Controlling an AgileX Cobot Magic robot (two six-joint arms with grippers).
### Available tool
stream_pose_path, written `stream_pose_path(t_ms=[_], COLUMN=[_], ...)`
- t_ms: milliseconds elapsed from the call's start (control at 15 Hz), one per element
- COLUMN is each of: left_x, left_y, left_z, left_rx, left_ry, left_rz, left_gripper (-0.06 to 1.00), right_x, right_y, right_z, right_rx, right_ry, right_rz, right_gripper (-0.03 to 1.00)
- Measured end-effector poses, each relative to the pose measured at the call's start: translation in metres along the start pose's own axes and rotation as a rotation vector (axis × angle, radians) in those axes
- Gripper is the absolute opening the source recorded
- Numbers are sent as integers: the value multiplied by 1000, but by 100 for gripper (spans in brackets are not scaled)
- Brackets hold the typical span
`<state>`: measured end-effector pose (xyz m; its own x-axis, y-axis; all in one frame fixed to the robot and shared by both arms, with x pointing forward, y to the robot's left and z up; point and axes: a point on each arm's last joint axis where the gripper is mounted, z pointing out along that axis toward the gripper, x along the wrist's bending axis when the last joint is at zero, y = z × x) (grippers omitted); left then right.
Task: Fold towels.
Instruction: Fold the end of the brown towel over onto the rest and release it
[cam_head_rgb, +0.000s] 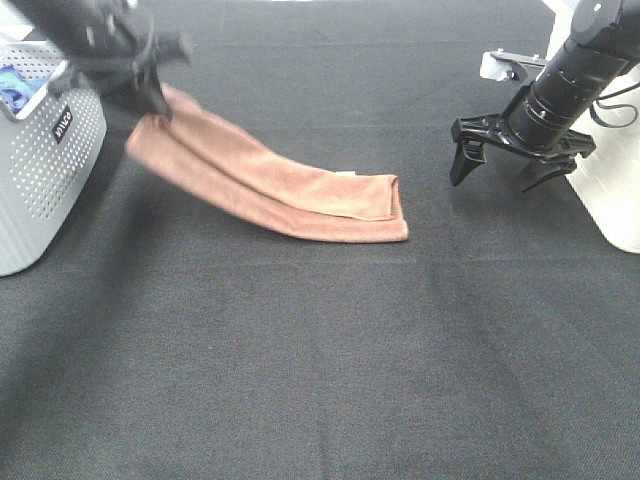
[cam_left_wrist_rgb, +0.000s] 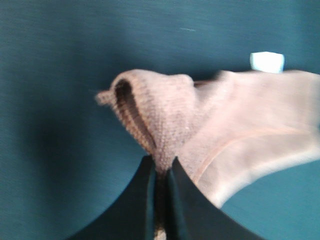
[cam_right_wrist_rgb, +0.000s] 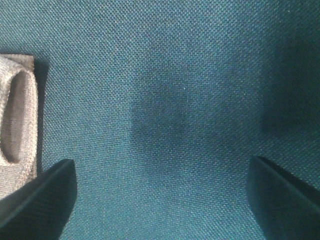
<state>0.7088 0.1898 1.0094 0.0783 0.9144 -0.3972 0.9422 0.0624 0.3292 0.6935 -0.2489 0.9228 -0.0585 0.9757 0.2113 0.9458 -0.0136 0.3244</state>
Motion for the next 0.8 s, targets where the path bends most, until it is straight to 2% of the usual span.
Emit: stream_pose_path(t_ms=[200, 400, 600, 667, 733, 800], left_x=[-46, -84, -109, -115, -121, -124], left_y=[-12, -28, -35, -37, -40, -43], left_z=[24, 87, 123, 131, 139, 143], left_rx=[25, 43, 63, 68, 78, 85], left_ry=[-111, -216, -274, -282, -287, -289], left_rz=[19, -10, -1, -9, -24, -35], left_gripper=[3, 3, 3, 5, 12, 23], right_x=[0, 0, 0, 0, 0, 0], right_y=[0, 0, 0, 0, 0, 0], right_z=[0, 0, 0, 0, 0, 0], right_rx=[0, 0, 0, 0, 0, 0], right_ry=[0, 1, 1, 1, 1, 1], right_rz=[0, 1, 1, 1, 1, 1], right_gripper=[86, 86, 86, 86, 86, 86])
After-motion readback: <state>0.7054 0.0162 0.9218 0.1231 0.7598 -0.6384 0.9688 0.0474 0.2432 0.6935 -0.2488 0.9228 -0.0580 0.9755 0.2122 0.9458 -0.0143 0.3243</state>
